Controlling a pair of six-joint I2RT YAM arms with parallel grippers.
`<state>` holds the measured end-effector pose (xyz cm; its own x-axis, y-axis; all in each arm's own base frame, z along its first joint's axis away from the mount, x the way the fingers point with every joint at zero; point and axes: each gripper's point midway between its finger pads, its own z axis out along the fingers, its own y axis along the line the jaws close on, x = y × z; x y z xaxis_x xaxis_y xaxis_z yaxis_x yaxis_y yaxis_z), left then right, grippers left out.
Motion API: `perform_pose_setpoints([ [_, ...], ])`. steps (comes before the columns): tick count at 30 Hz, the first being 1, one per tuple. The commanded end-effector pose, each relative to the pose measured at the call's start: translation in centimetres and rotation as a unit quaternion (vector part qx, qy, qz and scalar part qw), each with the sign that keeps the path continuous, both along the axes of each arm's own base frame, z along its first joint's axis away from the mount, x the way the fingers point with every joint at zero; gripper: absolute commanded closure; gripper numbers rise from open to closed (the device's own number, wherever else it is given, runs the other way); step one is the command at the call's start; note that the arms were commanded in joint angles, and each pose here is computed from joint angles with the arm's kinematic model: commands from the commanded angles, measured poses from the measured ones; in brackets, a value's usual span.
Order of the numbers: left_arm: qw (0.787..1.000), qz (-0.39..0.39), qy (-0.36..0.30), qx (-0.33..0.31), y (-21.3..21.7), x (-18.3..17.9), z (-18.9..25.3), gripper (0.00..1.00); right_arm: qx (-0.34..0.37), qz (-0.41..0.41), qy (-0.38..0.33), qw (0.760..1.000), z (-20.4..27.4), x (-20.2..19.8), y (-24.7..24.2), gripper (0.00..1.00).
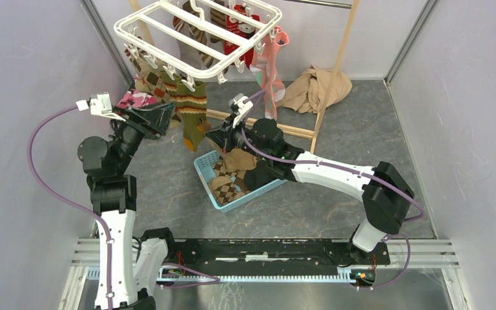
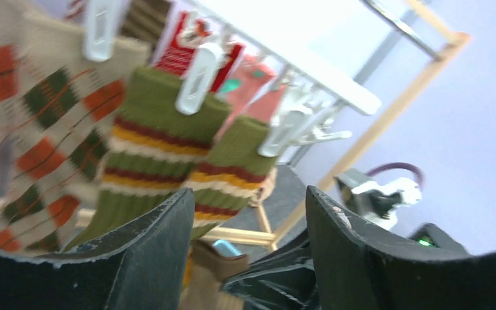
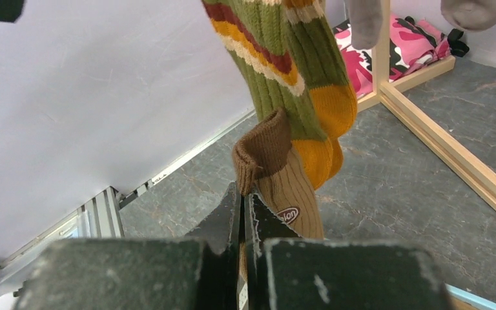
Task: Clip the socks to the hanger
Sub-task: Rotate the hanger at the clothesline, then open the clamp at the hanger.
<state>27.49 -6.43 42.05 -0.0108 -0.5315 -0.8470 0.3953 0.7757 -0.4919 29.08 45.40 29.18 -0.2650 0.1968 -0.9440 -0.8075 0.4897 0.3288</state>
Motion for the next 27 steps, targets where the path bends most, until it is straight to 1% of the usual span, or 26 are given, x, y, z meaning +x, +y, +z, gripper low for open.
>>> perform_pose_setpoints([
  [1,0.985,-0.134,-0.105,-0.013,-4.3,-3.5,4.9,0.27,0.06,-0.002,-0.03,0.998,4.7,-0.1,0.2,1.0],
  [5,0.976,-0.175,-0.131,0.004,-6.2,-4.3,5.4,0.2,0.065,0.005,-0.025,0.998,4.6,-0.4,0.5,1.0],
  [8,0.969,-0.194,-0.15,0.016,-7.9,-4.8,5.7,0.19,0.066,0.007,-0.021,0.998,4.5,-0.4,0.6,1.0],
  [11,0.966,-0.194,-0.17,0.032,-9.3,-4.7,5.6,0.17,0.068,0.011,-0.021,0.997,4.5,-0.5,0.7,1.0],
  [14,0.964,-0.18,-0.182,0.068,-10.6,-3.6,4.9,0.15,0.068,0.013,-0.018,0.997,4.4,-0.5,0.8,1.0],
  [16,0.962,-0.163,-0.193,0.103,-11.2,-2.7,4.3,0.14,0.067,0.014,-0.019,0.997,4.4,-0.5,0.9,1.0],
  [19,0.962,-0.138,-0.198,0.131,-11.2,-1.0,3.9,0.13,0.066,0.014,-0.018,0.998,4.1,-0.4,1.0,1.0],
  [22,0.96,-0.133,-0.202,0.144,-11.7,0.4,3.6,0.12,0.065,0.015,-0.015,0.998,3.8,-0.4,1.1,1.0],
  [27,0.956,-0.127,-0.219,0.149,-12.5,1.8,3.8,0.12,0.067,0.02,-0.009,0.997,3.5,-0.4,1.4,1.0],
])
